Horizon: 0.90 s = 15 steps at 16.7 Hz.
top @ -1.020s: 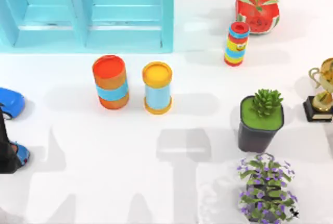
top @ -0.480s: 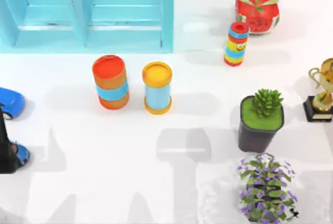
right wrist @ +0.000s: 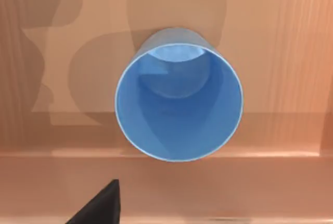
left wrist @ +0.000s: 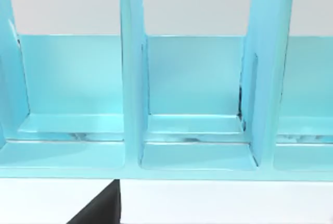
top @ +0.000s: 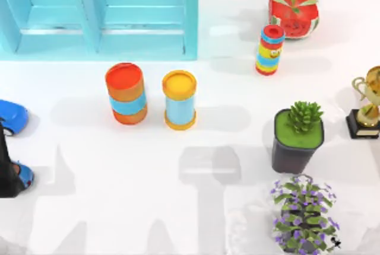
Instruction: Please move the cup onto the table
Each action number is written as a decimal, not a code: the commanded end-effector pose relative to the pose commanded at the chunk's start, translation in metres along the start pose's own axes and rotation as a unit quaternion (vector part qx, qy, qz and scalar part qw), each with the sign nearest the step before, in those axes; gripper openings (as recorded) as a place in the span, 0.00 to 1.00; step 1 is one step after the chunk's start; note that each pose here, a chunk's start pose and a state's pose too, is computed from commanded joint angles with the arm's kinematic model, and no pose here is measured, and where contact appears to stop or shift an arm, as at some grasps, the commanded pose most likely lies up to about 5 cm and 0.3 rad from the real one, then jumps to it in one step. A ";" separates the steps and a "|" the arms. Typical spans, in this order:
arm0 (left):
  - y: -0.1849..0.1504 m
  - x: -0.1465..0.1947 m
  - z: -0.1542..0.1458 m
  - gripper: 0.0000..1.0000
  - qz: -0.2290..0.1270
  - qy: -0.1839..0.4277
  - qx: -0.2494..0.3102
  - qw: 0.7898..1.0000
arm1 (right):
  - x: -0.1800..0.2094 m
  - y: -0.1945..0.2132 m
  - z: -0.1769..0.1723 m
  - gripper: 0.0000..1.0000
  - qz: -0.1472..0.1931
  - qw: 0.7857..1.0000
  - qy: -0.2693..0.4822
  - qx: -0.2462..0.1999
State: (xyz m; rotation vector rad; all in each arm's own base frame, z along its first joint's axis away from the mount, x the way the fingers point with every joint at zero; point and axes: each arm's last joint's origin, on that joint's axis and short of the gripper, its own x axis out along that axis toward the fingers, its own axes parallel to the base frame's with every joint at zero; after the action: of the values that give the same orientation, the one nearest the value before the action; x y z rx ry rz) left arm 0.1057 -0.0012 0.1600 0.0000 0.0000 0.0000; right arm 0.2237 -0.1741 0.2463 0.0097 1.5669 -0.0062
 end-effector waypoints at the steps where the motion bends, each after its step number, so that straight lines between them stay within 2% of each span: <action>1: 0.000 0.000 0.000 1.00 0.000 0.000 0.000 1.000 | 0.000 0.000 0.000 1.00 0.000 1.000 0.000 0.000; 6: 0.000 0.000 0.000 1.00 0.000 0.000 0.000 1.000 | 0.009 0.000 0.001 1.00 0.000 1.000 0.000 0.000; 15: 0.000 0.000 0.000 1.00 0.000 0.000 0.000 1.000 | 0.090 0.000 0.001 1.00 0.000 1.000 0.000 0.000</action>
State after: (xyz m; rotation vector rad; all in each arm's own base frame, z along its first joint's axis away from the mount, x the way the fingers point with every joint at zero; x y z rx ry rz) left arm 0.1057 -0.0012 0.1600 0.0000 0.0000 0.0000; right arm 0.2254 -0.1742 0.1563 0.0097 1.5668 -0.0061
